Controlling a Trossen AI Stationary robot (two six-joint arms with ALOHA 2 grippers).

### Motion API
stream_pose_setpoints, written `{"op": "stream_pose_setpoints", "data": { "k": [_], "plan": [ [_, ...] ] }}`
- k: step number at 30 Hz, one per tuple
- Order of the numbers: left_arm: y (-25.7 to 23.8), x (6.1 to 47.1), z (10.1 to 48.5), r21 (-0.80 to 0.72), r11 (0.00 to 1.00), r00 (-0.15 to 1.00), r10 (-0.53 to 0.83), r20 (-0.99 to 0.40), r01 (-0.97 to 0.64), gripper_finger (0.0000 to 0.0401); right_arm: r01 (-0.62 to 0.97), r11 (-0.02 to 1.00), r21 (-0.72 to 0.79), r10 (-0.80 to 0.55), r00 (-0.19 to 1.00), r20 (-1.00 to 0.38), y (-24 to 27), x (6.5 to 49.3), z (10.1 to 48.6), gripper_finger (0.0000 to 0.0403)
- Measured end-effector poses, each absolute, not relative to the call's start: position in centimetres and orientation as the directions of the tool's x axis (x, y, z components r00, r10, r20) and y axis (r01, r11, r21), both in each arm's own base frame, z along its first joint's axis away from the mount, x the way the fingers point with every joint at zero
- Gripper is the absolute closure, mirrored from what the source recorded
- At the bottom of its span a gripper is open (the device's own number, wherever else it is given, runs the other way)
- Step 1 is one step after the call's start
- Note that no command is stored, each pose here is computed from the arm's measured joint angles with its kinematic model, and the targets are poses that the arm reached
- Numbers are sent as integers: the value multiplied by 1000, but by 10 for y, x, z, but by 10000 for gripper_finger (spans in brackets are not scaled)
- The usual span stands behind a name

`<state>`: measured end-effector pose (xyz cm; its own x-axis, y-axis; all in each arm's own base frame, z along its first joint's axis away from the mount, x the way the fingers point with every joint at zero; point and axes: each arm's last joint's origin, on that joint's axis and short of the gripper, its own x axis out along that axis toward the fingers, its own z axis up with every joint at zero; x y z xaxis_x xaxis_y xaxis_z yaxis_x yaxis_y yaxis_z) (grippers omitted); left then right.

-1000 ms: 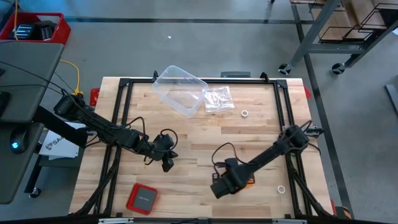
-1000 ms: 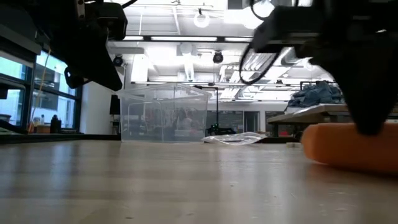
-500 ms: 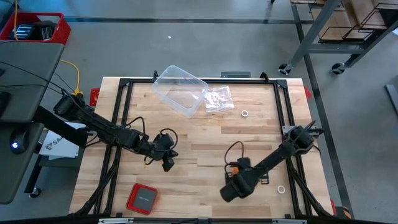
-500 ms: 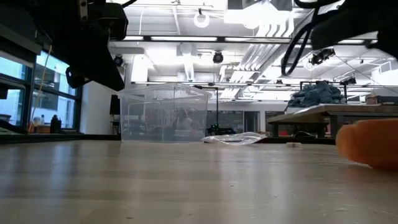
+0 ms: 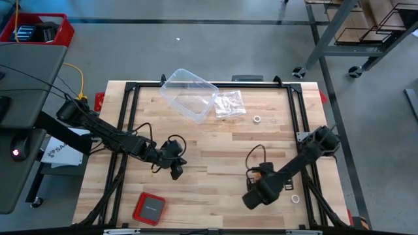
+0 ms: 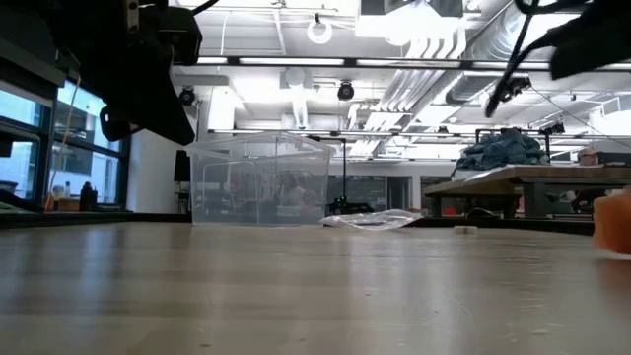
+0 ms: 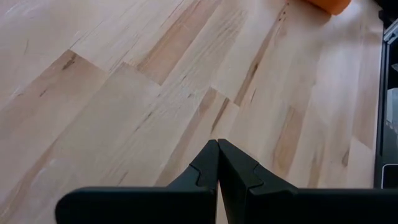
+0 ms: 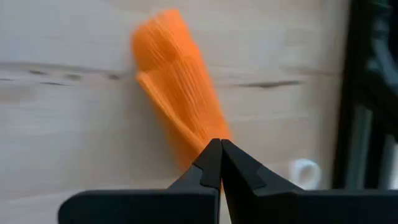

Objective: Roll bandage
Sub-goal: Roll the orange bandage, then put the orange bandage in the transparent zip bag

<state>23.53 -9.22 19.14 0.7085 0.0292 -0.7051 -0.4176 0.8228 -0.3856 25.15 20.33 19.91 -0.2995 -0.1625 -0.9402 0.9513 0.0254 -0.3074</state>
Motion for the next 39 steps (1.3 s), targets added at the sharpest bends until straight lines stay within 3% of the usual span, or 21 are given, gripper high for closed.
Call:
{"op": "stream_pose_setpoints", "data": {
  "k": [4, 10, 14, 17, 21, 24, 30, 34, 39],
  "plan": [
    [-92, 235, 191, -391, 818, 708, 28, -705, -422, 401, 928, 18, -371, -172, -363, -916, 203, 234, 210, 403],
    [-93, 236, 192, -419, 805, 711, 5, -703, -420, 401, 976, 139, -166, -184, -140, -973, 197, 226, 243, 403],
    [-93, 236, 192, -431, 798, 715, 1, -699, -422, 401, 960, 258, -112, -167, -70, -983, 185, 218, 254, 397],
    [-94, 236, 192, -441, 793, 712, -13, -702, -420, 401, 959, 282, 3, -116, 37, -993, 174, 212, 242, 372],
    [-95, 236, 192, -480, 767, 702, -55, -710, -425, 401, 954, 253, 164, -18, 174, -985, 160, 207, 214, 311],
    [-96, 236, 192, -509, 742, 696, -80, -714, -437, 401, 958, 255, 128, 9, 130, -991, 149, 203, 199, 253],
    [-95, 239, 195, -557, 685, 728, -55, -683, -470, 401, 889, 450, 87, 52, 72, -996, 142, 203, 198, 162],
    [-92, 243, 198, -593, 651, 757, -41, -652, -475, 401, 861, 500, 95, 65, 72, -995, 141, 206, 189, 146],
    [-87, 245, 198, -627, 582, 762, -20, -647, -517, 401, 893, 448, 40, 56, 17, -998, 135, 199, 163, 145]
  ]
}}
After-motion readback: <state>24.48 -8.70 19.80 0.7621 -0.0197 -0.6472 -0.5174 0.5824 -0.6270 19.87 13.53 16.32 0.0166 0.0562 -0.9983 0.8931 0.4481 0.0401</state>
